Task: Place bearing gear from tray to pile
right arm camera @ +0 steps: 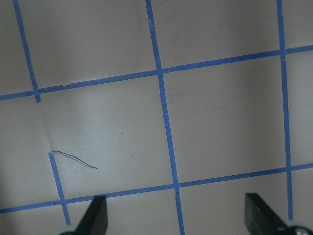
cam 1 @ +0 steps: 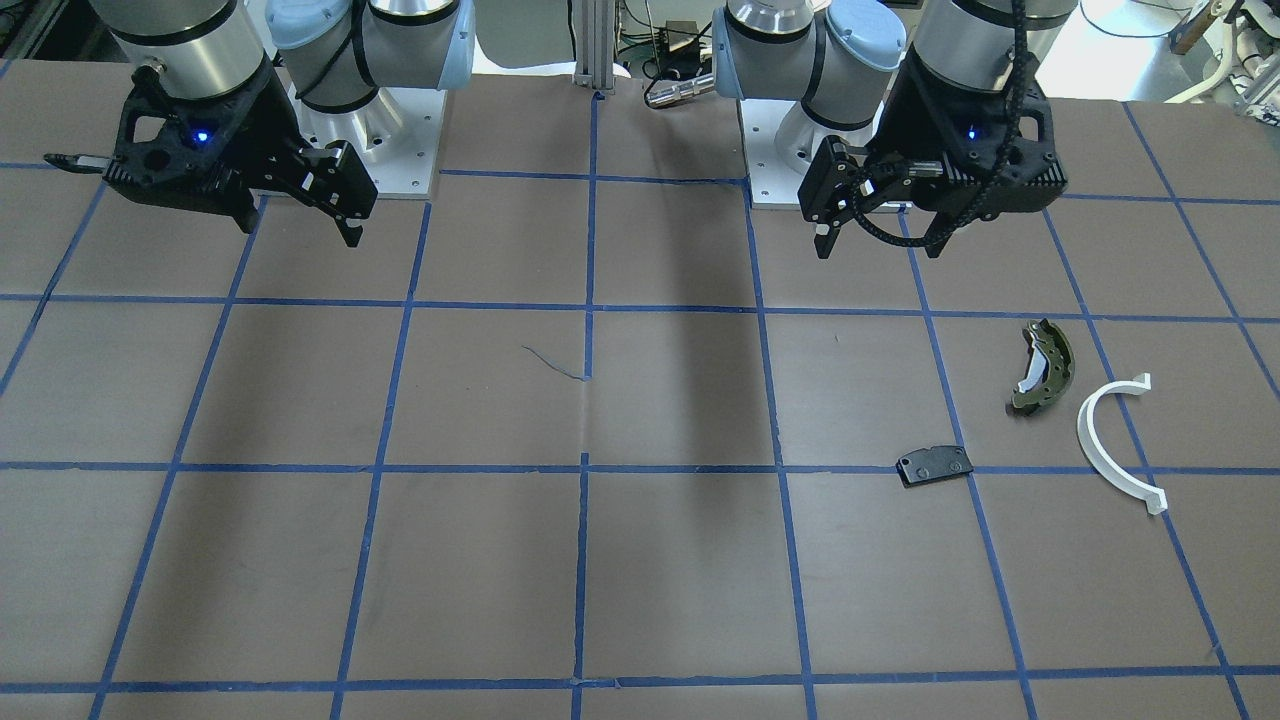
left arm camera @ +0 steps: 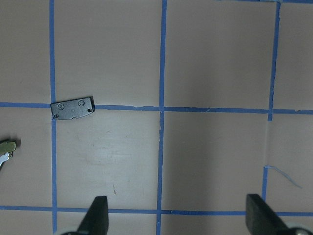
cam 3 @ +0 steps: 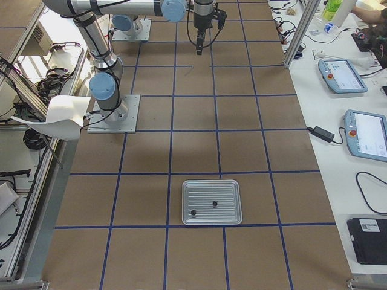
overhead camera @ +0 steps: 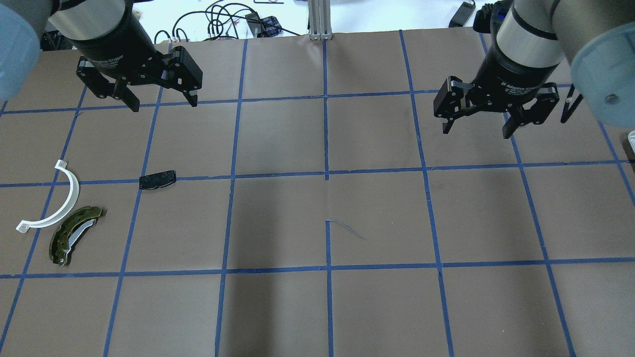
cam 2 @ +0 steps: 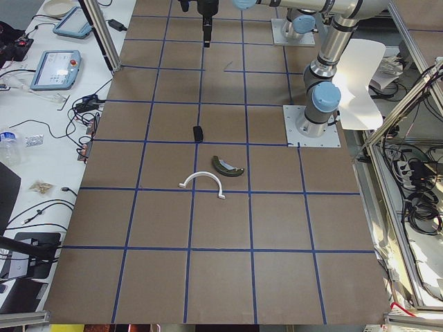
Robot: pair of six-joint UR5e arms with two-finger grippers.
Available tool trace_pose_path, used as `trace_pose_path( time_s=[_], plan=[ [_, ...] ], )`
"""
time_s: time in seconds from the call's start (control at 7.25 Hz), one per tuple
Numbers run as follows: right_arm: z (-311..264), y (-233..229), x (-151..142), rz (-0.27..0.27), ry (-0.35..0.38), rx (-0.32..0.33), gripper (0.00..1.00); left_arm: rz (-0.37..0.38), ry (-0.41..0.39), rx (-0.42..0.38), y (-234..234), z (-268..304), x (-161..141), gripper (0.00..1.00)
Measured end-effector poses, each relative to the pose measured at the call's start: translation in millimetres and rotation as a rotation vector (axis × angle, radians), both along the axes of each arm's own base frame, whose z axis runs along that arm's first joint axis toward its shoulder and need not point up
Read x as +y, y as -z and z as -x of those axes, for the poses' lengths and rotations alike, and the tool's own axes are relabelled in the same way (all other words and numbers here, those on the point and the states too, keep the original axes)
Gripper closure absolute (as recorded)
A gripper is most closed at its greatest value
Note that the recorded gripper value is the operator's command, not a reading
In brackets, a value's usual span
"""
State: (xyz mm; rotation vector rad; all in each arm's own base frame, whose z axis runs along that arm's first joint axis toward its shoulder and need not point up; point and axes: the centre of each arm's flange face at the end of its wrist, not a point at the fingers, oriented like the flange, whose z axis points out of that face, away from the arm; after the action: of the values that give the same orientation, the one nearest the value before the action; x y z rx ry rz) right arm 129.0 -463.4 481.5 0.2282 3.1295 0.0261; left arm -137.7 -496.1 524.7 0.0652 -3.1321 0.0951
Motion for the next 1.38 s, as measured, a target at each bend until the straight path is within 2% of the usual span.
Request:
trace_pose_path(
  time_s=[1.38],
  plan=[
    [8.1,3.5,-3.4,-0.011,0.016,0.004,0.0,-0.001,0.001,0.0,0.3,0.0,-0.1,0.0]
  ],
)
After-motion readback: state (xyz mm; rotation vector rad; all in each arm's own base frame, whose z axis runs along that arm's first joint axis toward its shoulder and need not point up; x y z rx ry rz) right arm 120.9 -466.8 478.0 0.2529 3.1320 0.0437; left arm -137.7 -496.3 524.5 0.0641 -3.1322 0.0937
